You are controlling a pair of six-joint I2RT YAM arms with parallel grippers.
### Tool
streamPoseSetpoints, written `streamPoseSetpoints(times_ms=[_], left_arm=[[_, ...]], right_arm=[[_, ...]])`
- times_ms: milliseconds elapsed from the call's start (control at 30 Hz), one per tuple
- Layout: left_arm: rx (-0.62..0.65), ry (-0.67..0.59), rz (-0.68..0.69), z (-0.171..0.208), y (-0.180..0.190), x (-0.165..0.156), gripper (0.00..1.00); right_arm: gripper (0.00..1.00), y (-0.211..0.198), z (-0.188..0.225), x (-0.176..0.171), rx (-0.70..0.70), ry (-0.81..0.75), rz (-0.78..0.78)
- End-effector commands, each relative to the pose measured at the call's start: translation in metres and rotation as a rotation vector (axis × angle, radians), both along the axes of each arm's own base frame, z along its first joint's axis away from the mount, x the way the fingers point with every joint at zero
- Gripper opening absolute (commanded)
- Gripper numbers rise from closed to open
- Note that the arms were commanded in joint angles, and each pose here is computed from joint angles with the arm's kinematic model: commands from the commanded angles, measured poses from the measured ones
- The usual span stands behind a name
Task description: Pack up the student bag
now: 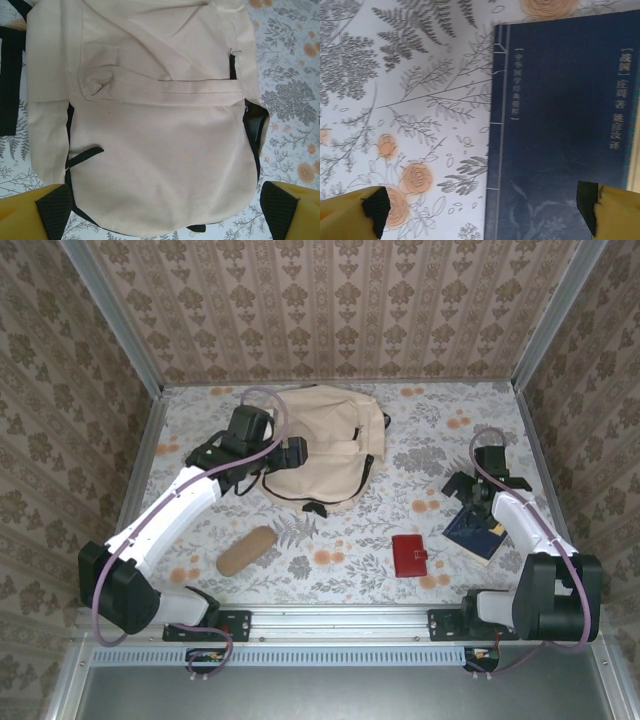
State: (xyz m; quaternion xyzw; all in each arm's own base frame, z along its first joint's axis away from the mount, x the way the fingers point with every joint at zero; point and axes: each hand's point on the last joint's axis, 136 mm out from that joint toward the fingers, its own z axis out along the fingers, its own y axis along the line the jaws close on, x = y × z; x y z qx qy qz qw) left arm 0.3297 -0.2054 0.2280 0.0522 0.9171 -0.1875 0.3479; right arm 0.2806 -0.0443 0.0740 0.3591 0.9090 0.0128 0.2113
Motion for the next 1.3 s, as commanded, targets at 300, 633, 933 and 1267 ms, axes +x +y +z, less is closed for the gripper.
streamPoseSetpoints(times_ms=[300, 633, 933, 1267], left_arm=[[-0.032, 0.026, -0.094, 0.001, -0.008, -0.013, 1.0], [-0.088, 0.07, -0.152, -0.006, -0.028, -0.015, 1.0], [-0.082, 0.121, -0.221, -0.023, -0.066, -0.018, 1.0], [-0.079, 0.233, -0.33, -0.052, -0.131, -0.03, 0.93]], right_arm=[[1.0, 0.007, -0.047, 0.001, 0.064, 0.132, 0.011], [0.97, 0.063, -0.057, 0.041, 0.252, 0.109, 0.178], [0.95, 0.152, -0.056, 0.074, 0.322, 0.12, 0.43], [0.92, 0.167, 0.002, 0.073, 0.286, -0.008, 0.511]])
